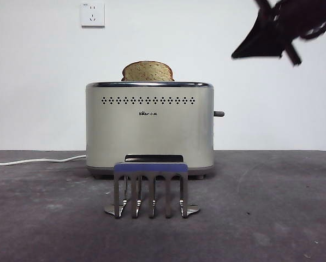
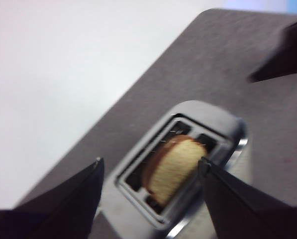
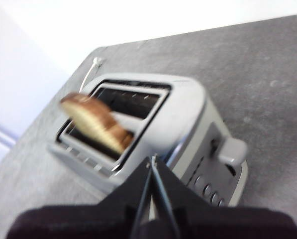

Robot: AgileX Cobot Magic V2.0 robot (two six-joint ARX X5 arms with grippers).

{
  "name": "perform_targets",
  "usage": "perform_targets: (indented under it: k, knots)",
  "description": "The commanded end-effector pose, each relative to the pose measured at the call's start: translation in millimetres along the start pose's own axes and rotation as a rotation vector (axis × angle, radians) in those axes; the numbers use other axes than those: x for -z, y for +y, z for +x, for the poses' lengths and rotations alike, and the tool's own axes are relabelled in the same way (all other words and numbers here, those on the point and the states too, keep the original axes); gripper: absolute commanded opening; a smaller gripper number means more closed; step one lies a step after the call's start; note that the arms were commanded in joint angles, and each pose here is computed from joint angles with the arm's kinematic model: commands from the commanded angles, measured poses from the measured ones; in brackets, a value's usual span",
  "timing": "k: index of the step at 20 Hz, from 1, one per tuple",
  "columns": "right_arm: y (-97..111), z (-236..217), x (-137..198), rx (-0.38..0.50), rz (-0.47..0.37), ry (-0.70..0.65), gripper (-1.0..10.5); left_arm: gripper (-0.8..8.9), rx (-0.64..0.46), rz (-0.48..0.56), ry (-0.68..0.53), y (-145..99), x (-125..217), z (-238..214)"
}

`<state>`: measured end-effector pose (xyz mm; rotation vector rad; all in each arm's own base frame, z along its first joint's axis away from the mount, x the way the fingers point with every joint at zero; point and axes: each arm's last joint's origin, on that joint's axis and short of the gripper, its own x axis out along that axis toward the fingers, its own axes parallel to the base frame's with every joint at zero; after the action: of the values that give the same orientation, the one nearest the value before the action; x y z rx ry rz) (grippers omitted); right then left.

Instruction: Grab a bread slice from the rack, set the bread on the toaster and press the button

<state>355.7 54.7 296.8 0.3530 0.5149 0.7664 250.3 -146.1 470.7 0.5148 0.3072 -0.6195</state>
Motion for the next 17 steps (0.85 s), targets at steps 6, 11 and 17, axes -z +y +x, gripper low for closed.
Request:
perform_targets:
  k: [6, 11, 17]
  knots:
    - [-40.0, 44.0, 14.4, -0.009, 0.155, 0.005, -0.1, 3.24, 0.141, -0.141, -0.041, -7.0, 1.4, -36.5]
    - [-57.3, 63.7, 13.3, -0.005, 0.183, 0.02, -0.1, 3.24, 0.225, -0.169, -0.047, -10.5, 3.2, -47.5]
    - [-61.9, 72.4, 16.3, 0.001, 0.176, 0.032, -0.1, 3.24, 0.238, -0.174, -0.013, -12.0, 6.5, -48.5]
